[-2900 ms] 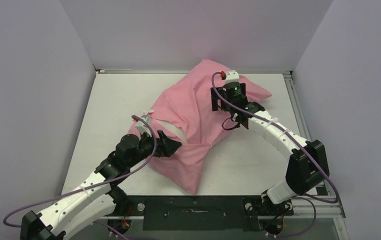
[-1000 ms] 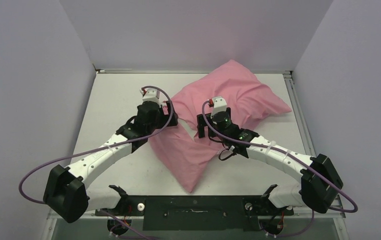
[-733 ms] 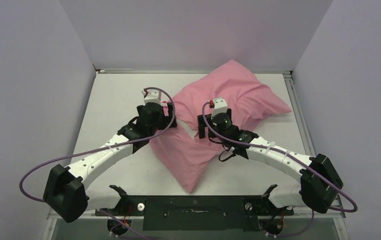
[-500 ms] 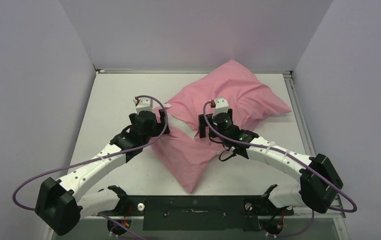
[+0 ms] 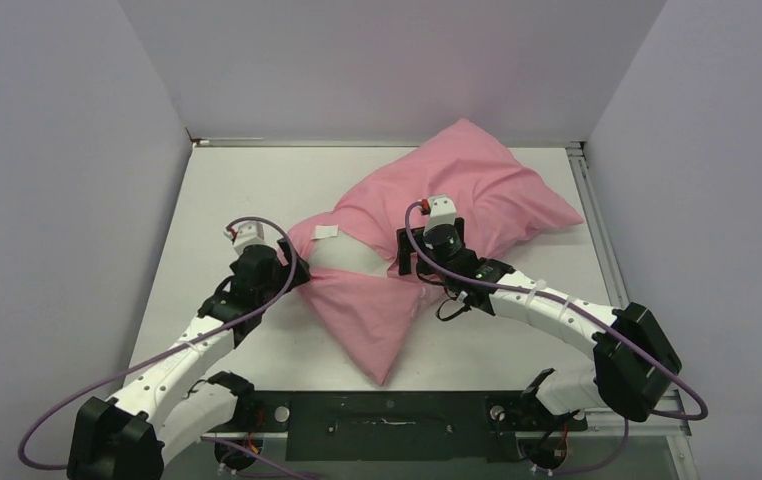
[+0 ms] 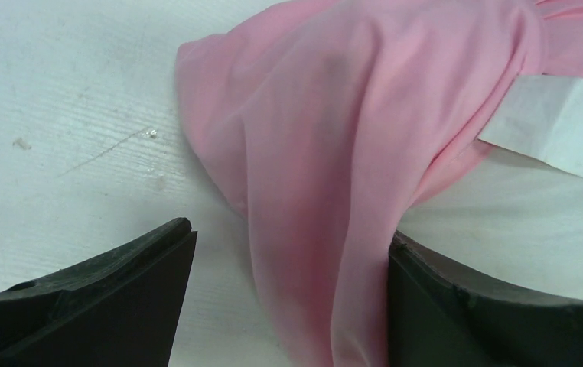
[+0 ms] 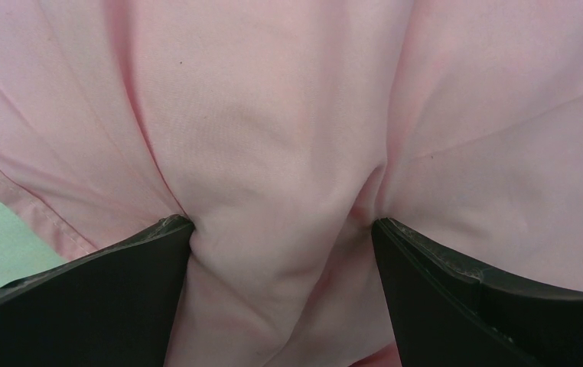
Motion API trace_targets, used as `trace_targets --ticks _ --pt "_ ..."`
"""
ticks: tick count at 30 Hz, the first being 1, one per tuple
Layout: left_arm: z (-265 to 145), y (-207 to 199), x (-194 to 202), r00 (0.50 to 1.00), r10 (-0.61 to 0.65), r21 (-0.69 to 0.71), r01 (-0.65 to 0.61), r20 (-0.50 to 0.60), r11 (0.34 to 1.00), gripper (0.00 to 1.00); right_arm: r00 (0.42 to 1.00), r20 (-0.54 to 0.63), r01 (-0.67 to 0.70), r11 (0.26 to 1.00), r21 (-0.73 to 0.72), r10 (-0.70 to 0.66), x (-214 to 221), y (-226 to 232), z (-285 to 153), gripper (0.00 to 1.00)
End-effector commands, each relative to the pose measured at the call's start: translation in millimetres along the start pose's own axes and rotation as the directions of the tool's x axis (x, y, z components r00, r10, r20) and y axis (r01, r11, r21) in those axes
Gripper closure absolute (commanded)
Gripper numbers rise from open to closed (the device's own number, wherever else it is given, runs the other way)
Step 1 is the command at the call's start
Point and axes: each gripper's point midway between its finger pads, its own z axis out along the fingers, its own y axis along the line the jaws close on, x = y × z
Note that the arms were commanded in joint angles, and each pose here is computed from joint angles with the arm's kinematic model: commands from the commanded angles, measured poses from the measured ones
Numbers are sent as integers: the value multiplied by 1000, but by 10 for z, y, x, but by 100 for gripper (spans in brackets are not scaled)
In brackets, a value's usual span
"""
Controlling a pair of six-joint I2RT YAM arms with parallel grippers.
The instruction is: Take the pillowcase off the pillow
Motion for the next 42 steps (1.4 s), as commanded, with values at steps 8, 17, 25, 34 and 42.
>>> trace_targets --ticks 8,17,25,34,42 --pt "120 -105 316 978 -173 211 195 -119 958 52 991 -47 129 989 68 -126 -129 -209 -205 10" --pt "4 -459 270 979 -165 423 201 -120 883 78 954 101 293 950 -108 -283 -862 421 -591 10" --pt "-176 -689 240 983 -149 538 184 -108 823 87 896 152 444 858 -259 -418 -935 1283 -696 10" --pt "-404 -932 196 983 -152 632 183 -103 753 87 847 25 516 811 -277 -531 -386 1619 -444 10" --pt "-500 -1098 248 986 -131 673 169 -108 720 87 828 -43 554 828 -90 -559 -244 1385 -220 10"
